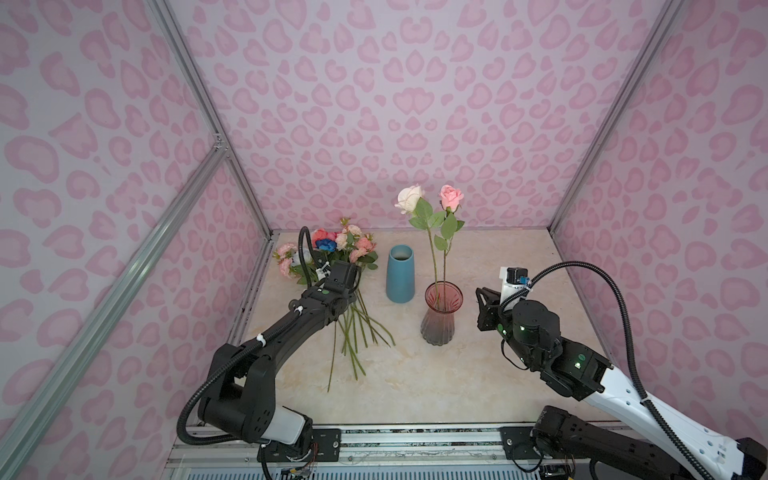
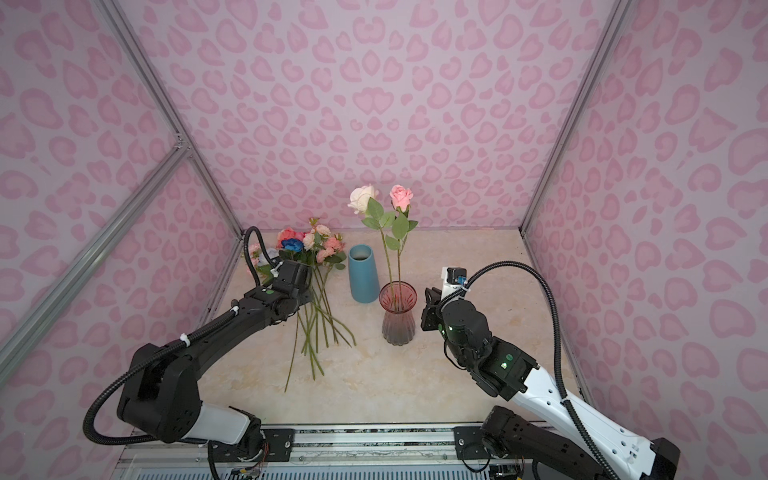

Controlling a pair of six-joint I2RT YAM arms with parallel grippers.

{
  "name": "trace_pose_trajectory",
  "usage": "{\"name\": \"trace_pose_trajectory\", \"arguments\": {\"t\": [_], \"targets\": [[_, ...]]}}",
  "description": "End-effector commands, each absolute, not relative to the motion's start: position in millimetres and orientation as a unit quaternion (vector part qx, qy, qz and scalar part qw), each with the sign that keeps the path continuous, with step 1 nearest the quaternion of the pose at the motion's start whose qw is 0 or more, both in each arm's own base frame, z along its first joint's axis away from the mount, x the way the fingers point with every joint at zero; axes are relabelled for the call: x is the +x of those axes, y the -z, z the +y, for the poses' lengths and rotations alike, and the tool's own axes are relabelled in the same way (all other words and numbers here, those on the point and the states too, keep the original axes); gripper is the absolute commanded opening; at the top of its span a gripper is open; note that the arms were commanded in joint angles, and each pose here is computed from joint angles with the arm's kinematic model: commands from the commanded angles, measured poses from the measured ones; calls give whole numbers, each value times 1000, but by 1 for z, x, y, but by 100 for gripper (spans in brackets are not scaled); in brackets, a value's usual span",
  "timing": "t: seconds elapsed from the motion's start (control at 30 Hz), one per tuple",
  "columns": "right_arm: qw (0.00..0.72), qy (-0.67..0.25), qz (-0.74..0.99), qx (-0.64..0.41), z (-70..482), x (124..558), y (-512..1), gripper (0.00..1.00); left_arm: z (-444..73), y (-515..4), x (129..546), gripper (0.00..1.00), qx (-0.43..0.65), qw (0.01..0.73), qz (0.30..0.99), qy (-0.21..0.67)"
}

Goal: Arrange the flowers into the vase
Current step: 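Reach the left gripper down to the rose stems and grasp one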

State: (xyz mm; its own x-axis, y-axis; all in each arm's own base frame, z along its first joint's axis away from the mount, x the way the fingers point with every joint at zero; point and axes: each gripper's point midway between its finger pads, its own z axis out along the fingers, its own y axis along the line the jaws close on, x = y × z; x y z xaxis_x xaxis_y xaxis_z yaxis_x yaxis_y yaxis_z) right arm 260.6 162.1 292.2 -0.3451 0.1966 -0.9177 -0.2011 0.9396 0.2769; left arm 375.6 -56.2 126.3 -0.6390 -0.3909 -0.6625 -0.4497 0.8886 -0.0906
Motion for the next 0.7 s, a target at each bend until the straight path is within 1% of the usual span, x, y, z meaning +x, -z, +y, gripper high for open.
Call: {"name": "trace_pose_trajectory", "arguments": {"t": [0.0, 0.07, 0.13, 0.2, 0.23, 0.3, 0.4, 0.67], "targets": [[567, -164, 807, 16, 151, 258, -282, 17, -41, -108, 375, 60, -263, 315, 911, -42], [565, -165, 808, 18, 149, 256, -278, 17, -37, -97, 374, 57, -262, 295, 917, -55], [564, -165, 809, 18, 147, 255, -276, 18, -43, -84, 369, 53, -248, 271, 929, -47], [563, -163, 810, 20, 146, 256, -273, 18, -46, -67, 360, 53, -238, 250, 938, -43], [562, -165, 810, 21, 146, 256, -272, 19, -46, -60, 356, 52, -231, 240, 942, -44], [559, -169, 812, 18, 148, 257, -269, 26, -46, -46, 346, 50, -217, 220, 950, -51], [549, -172, 818, 15, 153, 258, -262, 27, -47, -33, 340, 49, -197, 201, 958, -55], [546, -174, 819, 20, 155, 260, -261, 27, -55, -32, 347, 30, -181, 198, 963, -39]]}}
